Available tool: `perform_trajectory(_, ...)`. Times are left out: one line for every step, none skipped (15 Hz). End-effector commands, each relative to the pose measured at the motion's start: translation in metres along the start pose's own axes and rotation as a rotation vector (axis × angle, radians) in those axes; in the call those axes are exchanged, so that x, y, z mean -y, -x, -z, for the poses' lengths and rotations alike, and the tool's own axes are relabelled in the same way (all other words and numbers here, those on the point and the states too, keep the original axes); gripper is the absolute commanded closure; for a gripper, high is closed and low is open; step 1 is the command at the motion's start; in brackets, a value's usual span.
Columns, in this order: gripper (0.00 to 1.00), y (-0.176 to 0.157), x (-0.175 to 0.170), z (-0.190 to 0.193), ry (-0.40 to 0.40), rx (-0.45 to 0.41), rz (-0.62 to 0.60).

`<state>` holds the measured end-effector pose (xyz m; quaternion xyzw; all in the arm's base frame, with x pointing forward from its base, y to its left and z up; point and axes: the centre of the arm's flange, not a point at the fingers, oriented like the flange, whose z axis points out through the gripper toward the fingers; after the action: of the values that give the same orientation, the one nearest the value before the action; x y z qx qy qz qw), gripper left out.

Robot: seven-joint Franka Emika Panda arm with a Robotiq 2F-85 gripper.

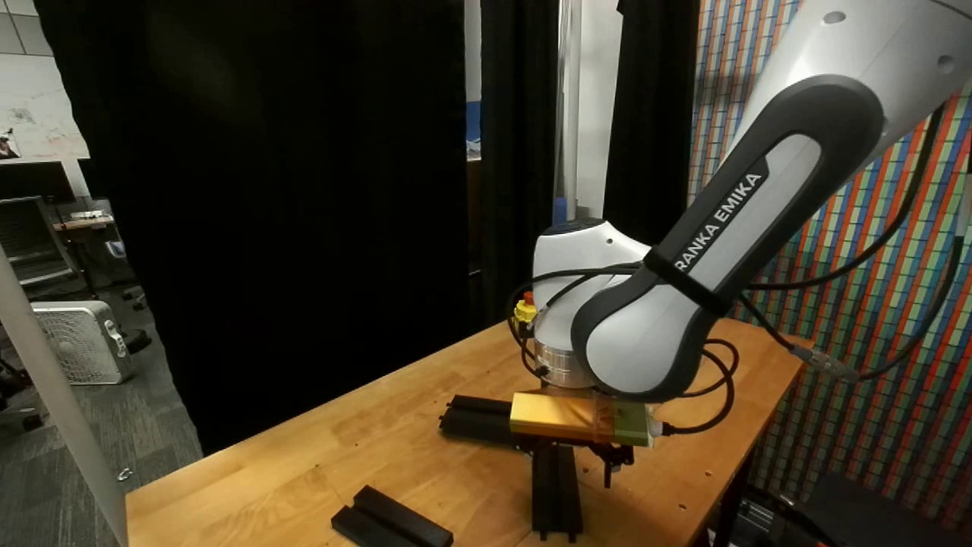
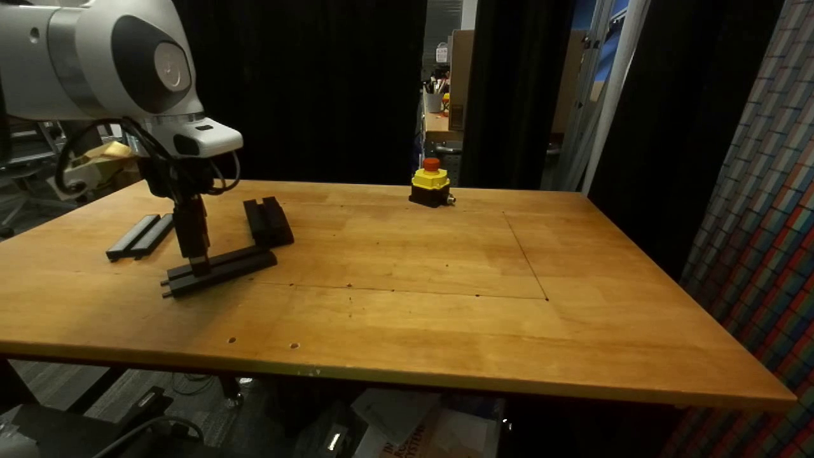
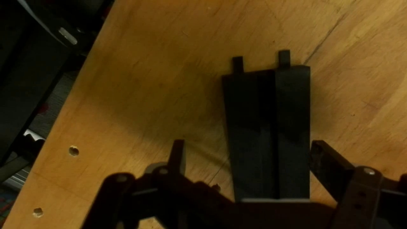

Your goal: Arrange the black objects together

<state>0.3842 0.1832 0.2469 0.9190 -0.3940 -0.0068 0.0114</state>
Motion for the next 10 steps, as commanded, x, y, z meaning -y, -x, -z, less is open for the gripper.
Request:
perform_trajectory(0.00,0.0058,0.0132,-0.0013,-0.021,-0.040,0.011)
perform_trajectory(0.00,0.0066,0.0143,-0.0014,-0.025,-0.045,0.018)
perform_trajectory(0.00,0.0073,0.0161,-0.0011,-0.038,-0.050,0.029)
perform_trajectory(0.00,0.0077,0.0176,-0.0006,-0.044,-0.057,0.040)
perform_trajectory(0.00,0.0077,0.0195,-0.0007,-0.051,-0.059,0.050)
perform_trajectory(0.00,0.0077,0.0207,-0.0009,-0.057,-0.062,0.056)
perform_trajectory(0.00,0.0071,0.0212,-0.0023,-0.062,-0.062,0.060)
perform_trajectory(0.00,0.0069,0.0213,-0.0039,-0.064,-0.060,0.065)
perform_trajectory(0.00,0.0064,0.0207,-0.0068,-0.062,-0.060,0.068)
perform_trajectory(0.00,0.0060,0.0204,-0.0090,-0.062,-0.059,0.075)
